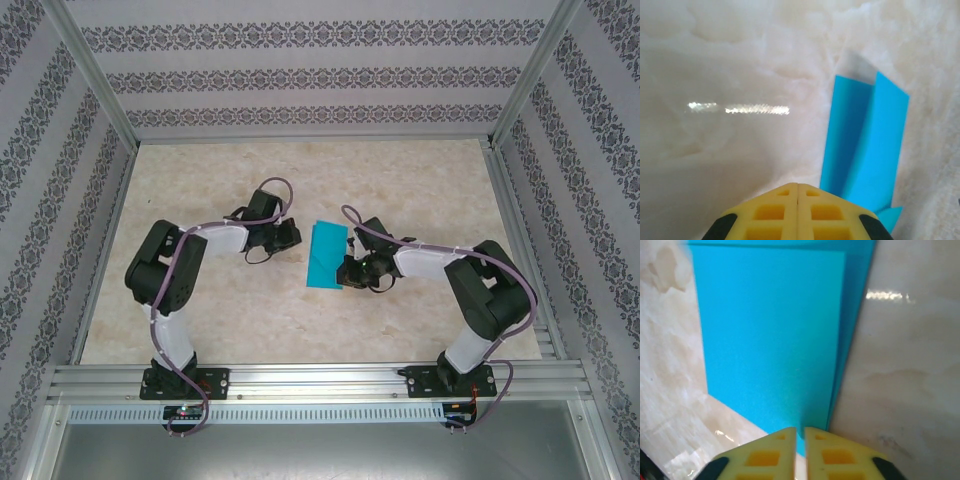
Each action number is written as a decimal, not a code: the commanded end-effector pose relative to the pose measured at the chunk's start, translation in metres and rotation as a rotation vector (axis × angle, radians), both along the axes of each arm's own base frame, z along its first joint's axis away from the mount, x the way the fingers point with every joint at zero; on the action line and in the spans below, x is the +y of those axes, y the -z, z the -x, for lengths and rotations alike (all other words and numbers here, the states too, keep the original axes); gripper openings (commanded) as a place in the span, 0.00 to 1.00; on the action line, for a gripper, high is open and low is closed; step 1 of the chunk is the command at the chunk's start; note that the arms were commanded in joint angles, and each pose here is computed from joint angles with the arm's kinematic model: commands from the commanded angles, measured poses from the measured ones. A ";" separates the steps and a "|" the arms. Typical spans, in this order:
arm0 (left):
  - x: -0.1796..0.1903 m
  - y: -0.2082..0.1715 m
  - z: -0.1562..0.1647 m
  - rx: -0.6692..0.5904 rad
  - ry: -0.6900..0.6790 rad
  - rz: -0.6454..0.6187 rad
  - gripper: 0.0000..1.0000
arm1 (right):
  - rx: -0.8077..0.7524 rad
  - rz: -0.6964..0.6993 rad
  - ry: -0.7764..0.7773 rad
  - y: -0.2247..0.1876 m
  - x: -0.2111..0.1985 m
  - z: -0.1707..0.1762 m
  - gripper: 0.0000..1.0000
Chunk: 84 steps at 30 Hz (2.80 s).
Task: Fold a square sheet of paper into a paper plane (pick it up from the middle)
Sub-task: Fold the triangle a second time at the center of the table, then turn over the paper at the center of the table.
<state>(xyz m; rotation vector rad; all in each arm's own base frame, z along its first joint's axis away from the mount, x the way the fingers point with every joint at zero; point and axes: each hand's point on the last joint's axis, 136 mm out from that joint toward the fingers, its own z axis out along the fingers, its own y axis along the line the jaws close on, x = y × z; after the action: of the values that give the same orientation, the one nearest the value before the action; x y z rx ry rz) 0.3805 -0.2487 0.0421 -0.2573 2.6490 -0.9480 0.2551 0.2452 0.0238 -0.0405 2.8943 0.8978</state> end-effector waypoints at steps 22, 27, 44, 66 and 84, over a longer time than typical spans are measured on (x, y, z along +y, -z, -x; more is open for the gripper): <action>-0.029 -0.022 0.061 0.035 0.098 0.157 0.29 | -0.135 0.045 0.018 -0.019 0.001 -0.071 0.40; -0.038 -0.019 0.063 0.055 0.112 0.169 0.30 | -0.123 0.053 0.016 -0.009 0.001 -0.074 0.42; -0.061 -0.007 0.070 0.105 0.153 0.214 0.34 | -0.106 0.034 0.056 -0.001 -0.007 -0.074 0.12; -0.089 -0.010 0.060 0.047 0.221 0.290 0.36 | -0.111 0.002 0.097 -0.005 -0.014 -0.075 0.08; -0.076 0.010 0.066 0.072 0.199 0.186 0.37 | -0.121 -0.011 0.119 -0.013 -0.019 -0.078 0.12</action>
<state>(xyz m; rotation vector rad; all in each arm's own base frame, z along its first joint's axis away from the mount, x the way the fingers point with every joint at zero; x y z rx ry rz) 0.3216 -0.3282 0.0355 -0.0903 2.6725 -1.3387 0.3278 0.2257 0.0248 0.0657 2.7920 0.8269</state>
